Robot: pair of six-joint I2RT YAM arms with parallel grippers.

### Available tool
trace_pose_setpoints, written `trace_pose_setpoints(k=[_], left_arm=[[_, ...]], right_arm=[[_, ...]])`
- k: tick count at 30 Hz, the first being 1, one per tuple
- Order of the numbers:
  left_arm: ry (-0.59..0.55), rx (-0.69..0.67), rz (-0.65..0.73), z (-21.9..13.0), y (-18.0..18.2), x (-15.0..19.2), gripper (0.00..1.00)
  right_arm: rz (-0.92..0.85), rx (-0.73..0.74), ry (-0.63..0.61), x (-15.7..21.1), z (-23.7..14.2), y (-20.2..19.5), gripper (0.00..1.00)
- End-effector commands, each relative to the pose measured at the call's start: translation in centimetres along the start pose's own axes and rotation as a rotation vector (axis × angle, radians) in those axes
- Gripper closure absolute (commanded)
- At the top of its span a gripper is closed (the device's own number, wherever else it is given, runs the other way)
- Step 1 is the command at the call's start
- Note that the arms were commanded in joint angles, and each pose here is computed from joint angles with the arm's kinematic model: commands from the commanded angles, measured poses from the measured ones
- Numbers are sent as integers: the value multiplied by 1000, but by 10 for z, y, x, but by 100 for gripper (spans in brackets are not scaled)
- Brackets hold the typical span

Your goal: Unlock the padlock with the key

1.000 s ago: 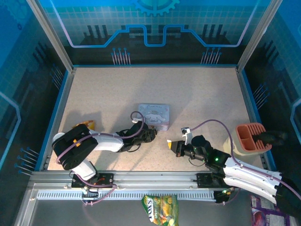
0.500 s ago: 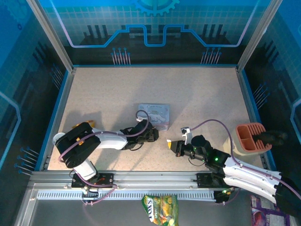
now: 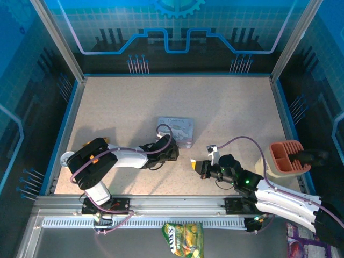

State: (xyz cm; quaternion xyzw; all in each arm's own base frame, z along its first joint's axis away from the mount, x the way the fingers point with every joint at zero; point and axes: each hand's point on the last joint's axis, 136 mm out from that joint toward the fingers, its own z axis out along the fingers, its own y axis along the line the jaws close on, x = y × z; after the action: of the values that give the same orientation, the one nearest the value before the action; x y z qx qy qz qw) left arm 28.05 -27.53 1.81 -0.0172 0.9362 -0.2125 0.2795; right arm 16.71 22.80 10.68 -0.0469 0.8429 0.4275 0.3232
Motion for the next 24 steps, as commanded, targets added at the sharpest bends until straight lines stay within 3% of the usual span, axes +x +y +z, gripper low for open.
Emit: trace_pose_setpoints(k=[1,6,11,15,24], left_arm=[[-27,117,-35,10,-19,-6,77],[-43,146,-28,1,-19,-6,80],[-82,76,13,-8,-6,-10,64],[-95,-101,106,-12,2,-14,51],[-63,-245,133,9,7,-21,43]], right_arm=[[-8,-29,-12,-2,-1,6,100],[-13,-28,-6,-3,-1,8,100],[-6,-29,-6,-1,1,7,100],[-2,-30,-8,-1,1,6,100],[-10,-35,-14,-2,0,8,100]])
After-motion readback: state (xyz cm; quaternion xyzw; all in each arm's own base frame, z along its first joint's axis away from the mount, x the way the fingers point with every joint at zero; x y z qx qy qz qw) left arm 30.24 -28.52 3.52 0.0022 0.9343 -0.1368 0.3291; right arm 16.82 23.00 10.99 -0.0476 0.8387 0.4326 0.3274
